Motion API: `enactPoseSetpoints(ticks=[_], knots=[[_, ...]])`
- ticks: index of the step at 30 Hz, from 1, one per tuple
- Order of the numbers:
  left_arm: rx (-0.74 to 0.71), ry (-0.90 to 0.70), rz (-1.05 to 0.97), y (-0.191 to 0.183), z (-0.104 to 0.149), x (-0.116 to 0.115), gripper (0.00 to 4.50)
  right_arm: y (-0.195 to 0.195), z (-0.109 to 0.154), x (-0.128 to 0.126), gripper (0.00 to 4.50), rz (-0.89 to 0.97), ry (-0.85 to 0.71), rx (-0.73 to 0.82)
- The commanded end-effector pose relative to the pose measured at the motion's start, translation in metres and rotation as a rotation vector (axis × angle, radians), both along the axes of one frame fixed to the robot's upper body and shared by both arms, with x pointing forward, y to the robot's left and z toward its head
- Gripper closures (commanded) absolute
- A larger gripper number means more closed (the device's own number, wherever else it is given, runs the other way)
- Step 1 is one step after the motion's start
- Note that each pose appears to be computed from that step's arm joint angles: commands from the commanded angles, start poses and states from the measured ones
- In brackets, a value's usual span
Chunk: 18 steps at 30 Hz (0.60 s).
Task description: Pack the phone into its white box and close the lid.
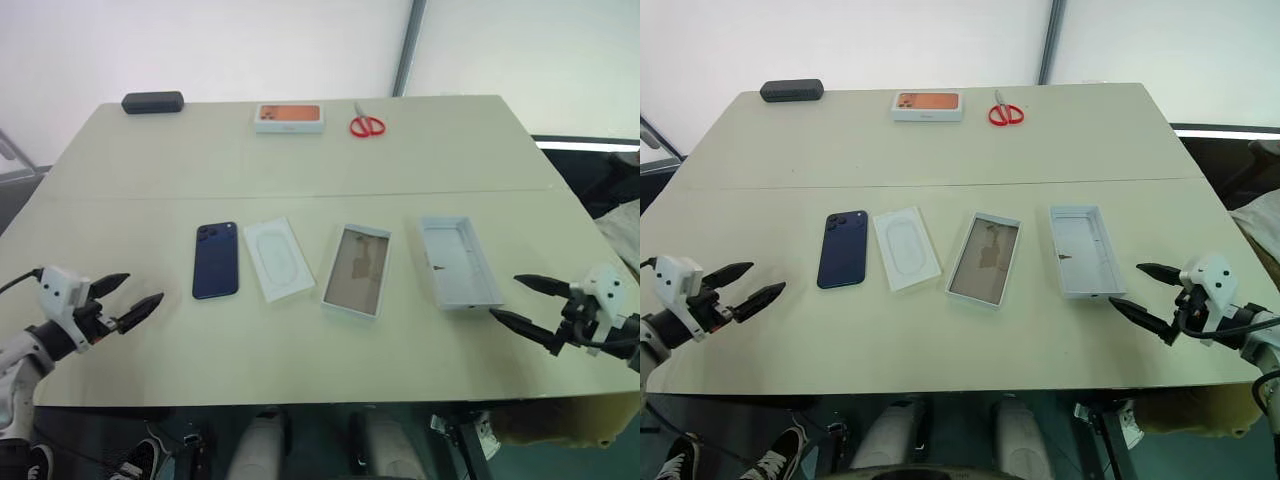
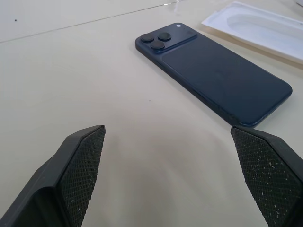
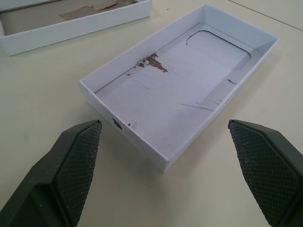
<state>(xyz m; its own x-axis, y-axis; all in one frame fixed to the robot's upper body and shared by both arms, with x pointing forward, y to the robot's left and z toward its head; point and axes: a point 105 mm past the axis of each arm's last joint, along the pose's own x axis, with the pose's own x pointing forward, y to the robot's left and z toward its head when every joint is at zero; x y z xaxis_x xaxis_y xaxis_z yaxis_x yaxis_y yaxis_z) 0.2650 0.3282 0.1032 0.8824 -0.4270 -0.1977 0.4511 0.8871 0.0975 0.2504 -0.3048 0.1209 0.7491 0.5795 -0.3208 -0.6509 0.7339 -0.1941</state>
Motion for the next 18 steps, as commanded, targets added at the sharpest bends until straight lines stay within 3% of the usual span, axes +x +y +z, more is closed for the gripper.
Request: enactPoseSetpoints(ticks=[1,18], knots=[[0.032,-0.044,0.014,0.005,0.007,0.001,0.02,-0.001,0.013,0.005,0.01,0.003,-0.053,-0.012],[-0.002,-0.067,0.004,-0.002,0.015,0.005,0.02,0.005,0.013,0.015,0.01,0.003,-0.086,-0.02]])
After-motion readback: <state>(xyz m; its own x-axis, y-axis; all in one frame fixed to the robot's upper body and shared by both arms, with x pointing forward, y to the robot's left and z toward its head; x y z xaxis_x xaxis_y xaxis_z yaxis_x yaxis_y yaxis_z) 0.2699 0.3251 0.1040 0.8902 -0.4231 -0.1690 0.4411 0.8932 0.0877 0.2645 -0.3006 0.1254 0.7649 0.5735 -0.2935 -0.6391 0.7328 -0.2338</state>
